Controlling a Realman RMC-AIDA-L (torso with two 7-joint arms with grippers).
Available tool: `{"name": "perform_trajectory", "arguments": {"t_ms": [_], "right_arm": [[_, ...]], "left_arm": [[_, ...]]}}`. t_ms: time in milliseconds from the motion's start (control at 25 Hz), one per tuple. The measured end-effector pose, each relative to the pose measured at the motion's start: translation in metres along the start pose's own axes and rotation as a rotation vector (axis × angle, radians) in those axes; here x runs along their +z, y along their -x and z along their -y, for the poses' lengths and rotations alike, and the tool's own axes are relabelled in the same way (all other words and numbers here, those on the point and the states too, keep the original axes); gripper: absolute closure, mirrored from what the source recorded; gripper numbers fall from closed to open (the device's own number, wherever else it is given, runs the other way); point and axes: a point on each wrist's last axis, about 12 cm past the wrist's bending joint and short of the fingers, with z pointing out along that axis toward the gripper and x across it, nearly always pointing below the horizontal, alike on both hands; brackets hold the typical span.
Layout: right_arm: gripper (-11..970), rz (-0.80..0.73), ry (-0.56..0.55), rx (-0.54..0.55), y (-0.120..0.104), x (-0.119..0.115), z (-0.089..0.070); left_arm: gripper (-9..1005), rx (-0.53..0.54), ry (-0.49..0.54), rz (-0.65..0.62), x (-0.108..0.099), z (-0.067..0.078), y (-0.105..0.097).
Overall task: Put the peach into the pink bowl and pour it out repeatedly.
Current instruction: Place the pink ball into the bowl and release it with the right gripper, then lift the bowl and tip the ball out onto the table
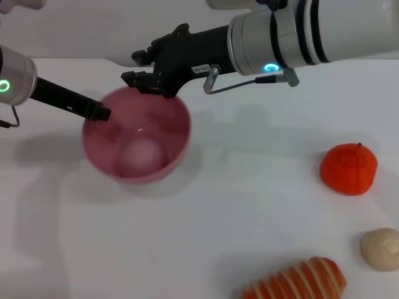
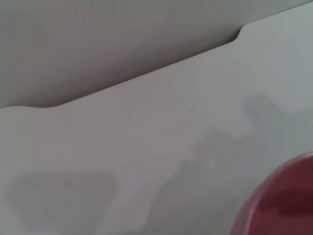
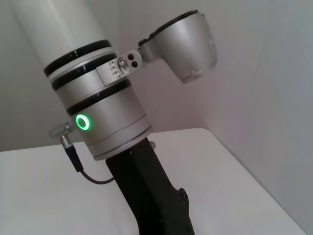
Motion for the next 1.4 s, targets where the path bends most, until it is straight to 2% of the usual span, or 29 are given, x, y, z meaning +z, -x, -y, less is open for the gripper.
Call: {"name": "perform_trajectory", "arguments": {"t_ms": [200, 280, 440, 560, 600, 640, 680, 800, 880, 920, 1040, 1080, 1160, 1200, 1240, 1400], "right_arm": [[541, 0.013, -0.022, 0.017, -0.003, -0.004, 0.004], [449, 0.036, -0.069, 0.044, -0.008, -0.010, 0.010], [388, 0.183, -0.222, 0.126, -0.028, -0.034, 0.026], [343, 0.350, -0.350, 0.191, -0.055, -0.063, 0.036], [328, 0.397, -0.382, 0.207, -0.067, -0.071, 0.036], [328, 0.465, -0.410, 0.217, -0.077, -0.079, 0.036], [328, 0.527, -0.447, 0.204, -0.088, -0.087, 0.036], [328, 0.750, -0.539, 0.193, -0.115, -0.111, 0.031], [328, 0.908, -0.656, 0.169, -0.132, -0.133, 0.030], [328, 0.953, -0.710, 0.164, -0.139, -0.142, 0.030], [329, 1.013, -0.815, 0.187, -0.156, -0.157, 0.031], [329, 1.016, -0.833, 0.193, -0.160, -0.160, 0.032], [329, 1.018, -0.863, 0.197, -0.165, -0.166, 0.032], [329, 1.019, -0.876, 0.198, -0.167, -0.169, 0.033], [329, 1.022, -0.887, 0.196, -0.168, -0.172, 0.034], [329, 1.029, -0.908, 0.199, -0.168, -0.177, 0.039]], "left_arm": [[957, -0.001, 0.000, 0.001, 0.000, 0.000, 0.000], [956, -0.001, 0.003, 0.004, 0.000, 0.000, 0.000], [956, 0.012, 0.050, 0.069, -0.001, -0.006, 0.004], [957, 0.062, 0.065, 0.205, 0.000, -0.008, 0.011], [957, 0.094, 0.073, 0.289, 0.002, -0.008, 0.014], [958, 0.094, 0.073, 0.289, 0.002, -0.008, 0.014], [958, 0.124, 0.092, 0.359, 0.004, -0.007, 0.015], [957, 0.171, 0.131, 0.464, 0.008, -0.003, 0.016], [956, 0.244, 0.170, 0.529, 0.017, 0.006, 0.015], [956, 0.244, 0.170, 0.529, 0.017, 0.006, 0.015], [957, 0.330, 0.226, 0.561, 0.027, 0.015, 0.012], [957, 0.477, 0.352, 0.597, 0.045, 0.034, 0.007], [957, 0.562, 0.431, 0.621, 0.057, 0.050, 0.000], [957, 0.562, 0.431, 0.621, 0.057, 0.050, 0.000], [958, 0.626, 0.517, 0.657, 0.065, 0.063, -0.007], [958, 0.693, 0.638, 0.719, 0.073, 0.081, -0.019]]}}
